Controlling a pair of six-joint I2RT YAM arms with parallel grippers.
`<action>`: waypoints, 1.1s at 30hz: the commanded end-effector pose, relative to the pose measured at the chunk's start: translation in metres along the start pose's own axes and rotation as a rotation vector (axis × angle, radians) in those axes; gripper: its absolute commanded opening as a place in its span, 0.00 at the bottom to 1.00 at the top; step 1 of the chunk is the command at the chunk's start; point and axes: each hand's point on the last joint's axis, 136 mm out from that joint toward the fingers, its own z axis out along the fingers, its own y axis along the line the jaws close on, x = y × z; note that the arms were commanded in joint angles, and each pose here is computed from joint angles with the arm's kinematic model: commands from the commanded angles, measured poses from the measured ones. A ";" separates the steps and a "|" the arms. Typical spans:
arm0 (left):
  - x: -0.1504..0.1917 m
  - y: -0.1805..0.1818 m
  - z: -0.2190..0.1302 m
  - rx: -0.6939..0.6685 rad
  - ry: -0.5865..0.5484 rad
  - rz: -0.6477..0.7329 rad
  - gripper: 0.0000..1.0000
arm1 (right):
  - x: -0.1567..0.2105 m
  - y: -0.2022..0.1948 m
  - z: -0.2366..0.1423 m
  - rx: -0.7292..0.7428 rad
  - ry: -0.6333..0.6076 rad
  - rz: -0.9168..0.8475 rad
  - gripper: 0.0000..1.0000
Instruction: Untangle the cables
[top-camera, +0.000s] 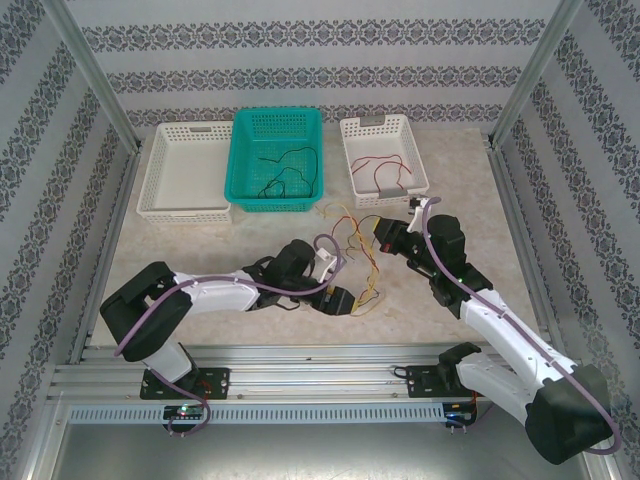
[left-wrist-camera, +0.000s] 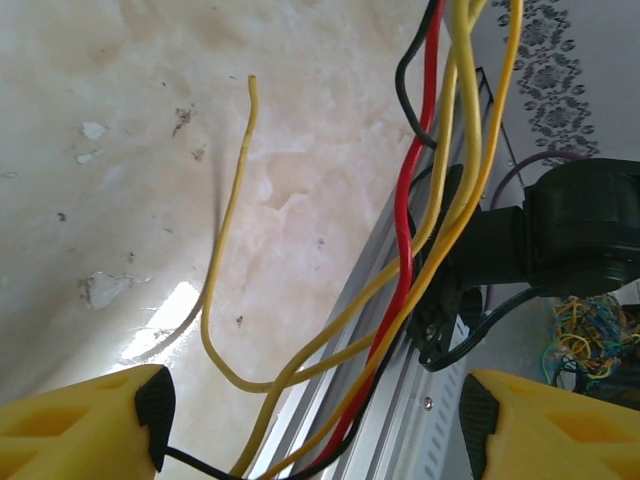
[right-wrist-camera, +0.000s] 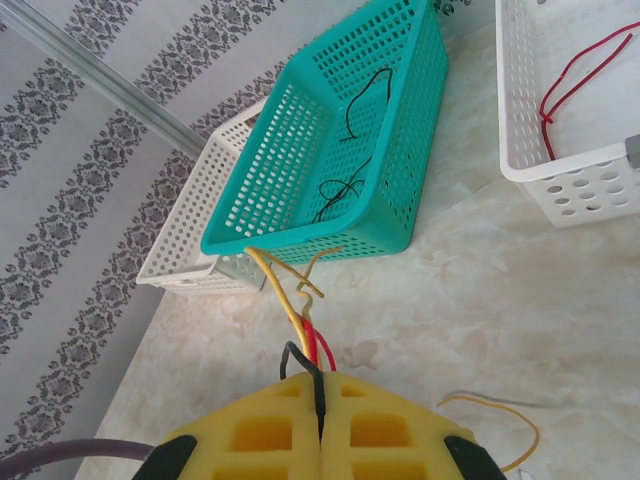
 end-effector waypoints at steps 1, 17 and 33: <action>-0.011 -0.036 -0.005 0.141 -0.061 0.061 0.78 | -0.016 0.014 0.000 -0.041 -0.047 -0.003 0.00; -0.001 -0.027 0.003 -0.074 0.006 0.206 0.76 | -0.014 0.019 0.002 -0.053 -0.045 0.018 0.00; -0.012 0.002 0.008 -0.339 -0.017 0.333 0.78 | -0.019 0.055 -0.014 -0.159 -0.042 0.033 0.00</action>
